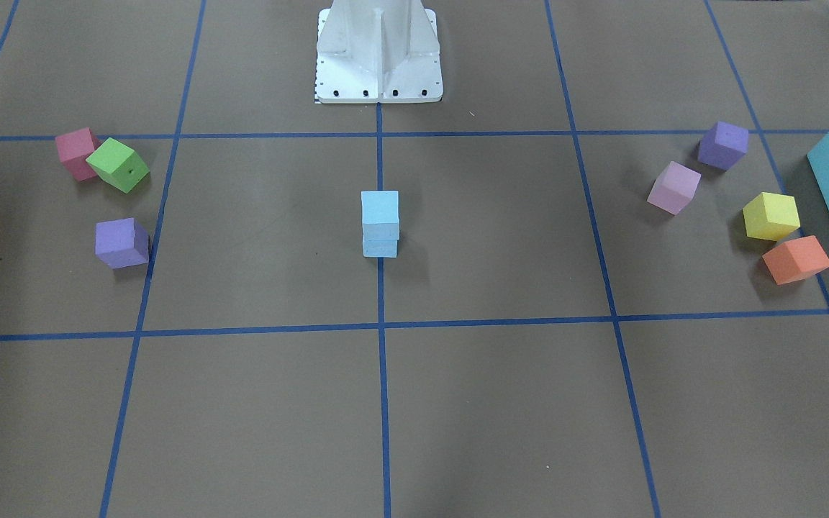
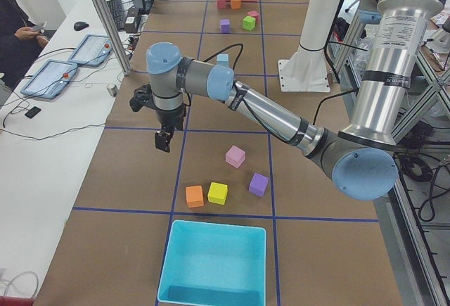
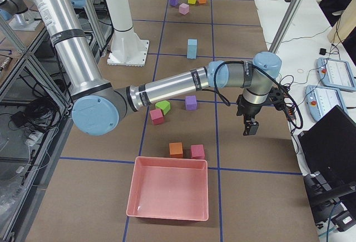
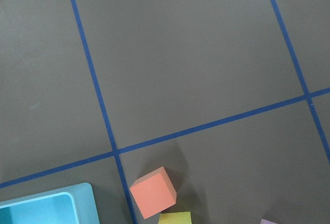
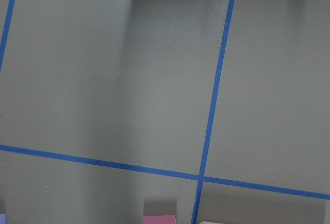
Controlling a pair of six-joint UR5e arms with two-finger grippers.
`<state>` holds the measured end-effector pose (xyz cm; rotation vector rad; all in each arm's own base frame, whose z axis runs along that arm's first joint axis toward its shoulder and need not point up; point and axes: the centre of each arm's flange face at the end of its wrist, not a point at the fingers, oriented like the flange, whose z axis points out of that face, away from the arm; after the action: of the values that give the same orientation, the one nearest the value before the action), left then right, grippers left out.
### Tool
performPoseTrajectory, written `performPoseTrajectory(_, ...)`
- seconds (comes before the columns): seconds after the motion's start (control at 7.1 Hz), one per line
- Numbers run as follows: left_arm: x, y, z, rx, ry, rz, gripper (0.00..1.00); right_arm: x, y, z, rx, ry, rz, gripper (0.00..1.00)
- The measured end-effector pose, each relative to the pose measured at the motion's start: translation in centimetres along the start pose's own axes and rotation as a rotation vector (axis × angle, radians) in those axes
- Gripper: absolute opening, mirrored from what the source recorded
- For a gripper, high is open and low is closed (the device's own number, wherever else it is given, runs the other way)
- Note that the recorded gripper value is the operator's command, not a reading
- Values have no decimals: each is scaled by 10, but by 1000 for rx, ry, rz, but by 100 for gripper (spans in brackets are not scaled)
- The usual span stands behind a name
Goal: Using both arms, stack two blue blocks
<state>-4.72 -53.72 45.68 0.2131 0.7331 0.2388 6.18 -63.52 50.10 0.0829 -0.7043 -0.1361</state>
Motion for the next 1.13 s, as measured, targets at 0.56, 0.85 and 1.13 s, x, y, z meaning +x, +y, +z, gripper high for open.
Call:
performPoseTrajectory(0.56, -63, 58, 67, 16, -6, 18, 98, 2, 5, 10, -15, -2, 10, 100)
performPoseTrajectory(0.85, -77, 64, 76, 27, -9, 18, 98, 0, 5, 8, 5, 4, -12, 100)
performPoseTrajectory(1.13, -81, 66, 78, 27, -10, 9, 98, 9, 14, 27, 54, 14, -59, 100)
